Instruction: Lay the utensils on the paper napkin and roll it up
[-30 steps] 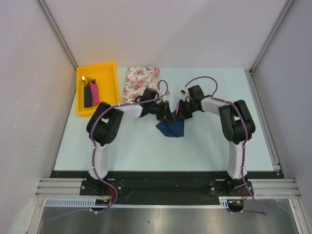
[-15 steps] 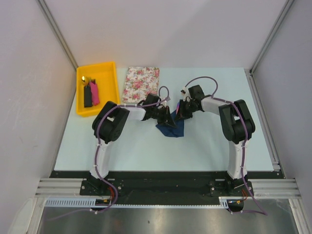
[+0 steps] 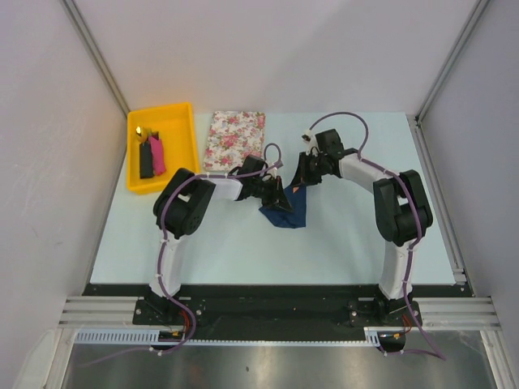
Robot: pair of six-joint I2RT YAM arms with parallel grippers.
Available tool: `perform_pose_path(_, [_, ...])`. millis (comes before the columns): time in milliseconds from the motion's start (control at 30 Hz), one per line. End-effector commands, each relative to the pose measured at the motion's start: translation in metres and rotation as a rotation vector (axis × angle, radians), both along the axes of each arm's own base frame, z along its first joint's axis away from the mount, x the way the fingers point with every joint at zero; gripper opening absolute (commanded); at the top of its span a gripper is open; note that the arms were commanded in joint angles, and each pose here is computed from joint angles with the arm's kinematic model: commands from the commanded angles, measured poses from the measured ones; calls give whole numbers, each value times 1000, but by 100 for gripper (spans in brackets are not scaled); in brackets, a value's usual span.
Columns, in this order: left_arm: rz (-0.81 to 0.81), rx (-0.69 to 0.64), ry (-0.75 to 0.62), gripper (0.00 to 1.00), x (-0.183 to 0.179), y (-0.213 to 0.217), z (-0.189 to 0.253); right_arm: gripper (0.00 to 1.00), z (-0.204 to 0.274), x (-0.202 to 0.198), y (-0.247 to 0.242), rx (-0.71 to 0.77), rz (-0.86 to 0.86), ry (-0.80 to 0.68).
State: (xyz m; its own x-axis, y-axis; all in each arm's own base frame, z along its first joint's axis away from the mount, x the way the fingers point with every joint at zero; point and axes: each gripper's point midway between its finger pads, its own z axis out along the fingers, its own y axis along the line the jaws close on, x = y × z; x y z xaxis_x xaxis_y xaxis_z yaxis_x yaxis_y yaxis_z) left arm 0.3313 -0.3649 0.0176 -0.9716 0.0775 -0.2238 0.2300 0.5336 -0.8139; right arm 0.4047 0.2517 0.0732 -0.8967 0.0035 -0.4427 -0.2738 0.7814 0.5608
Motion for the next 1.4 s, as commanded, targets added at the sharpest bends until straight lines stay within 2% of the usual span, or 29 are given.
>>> perform_pose_path(0, [36,81,16,1,-1,11,-23,8,5,-1,0,-38,27,-34])
perform_pose_path(233, [38,82,10,1,3,10,-23,6,-28,-11,3,-82,53,4])
perform_pose_path(567, [45,88,4,2,6,10,-22,1,-78,-22,-14,-224,59,37])
perform_pose_path(633, [41,77,-1,4,7,10,-17,1,-82,-24,-14,-228,64,45])
perform_pose_path(667, [40,61,-18,10,9,9,-12,1,-84,-25,-15,-230,72,47])
perform_pose_path(733, [36,19,-49,16,10,7,4,0,-87,-27,-15,-229,79,54])
perform_pose_path(833, [33,-48,-130,18,16,1,34,0,-88,-30,-14,-221,88,59])
perform_pose_path(1000, [26,-72,-158,17,19,-9,47,0,-86,-31,-12,-208,89,62])
perform_pose_path(1233, [50,7,-87,10,18,-3,8,1,-77,-29,-8,-176,87,58])
perform_pose_path(1367, [56,68,-30,5,12,5,-14,4,-41,-19,2,-89,71,31])
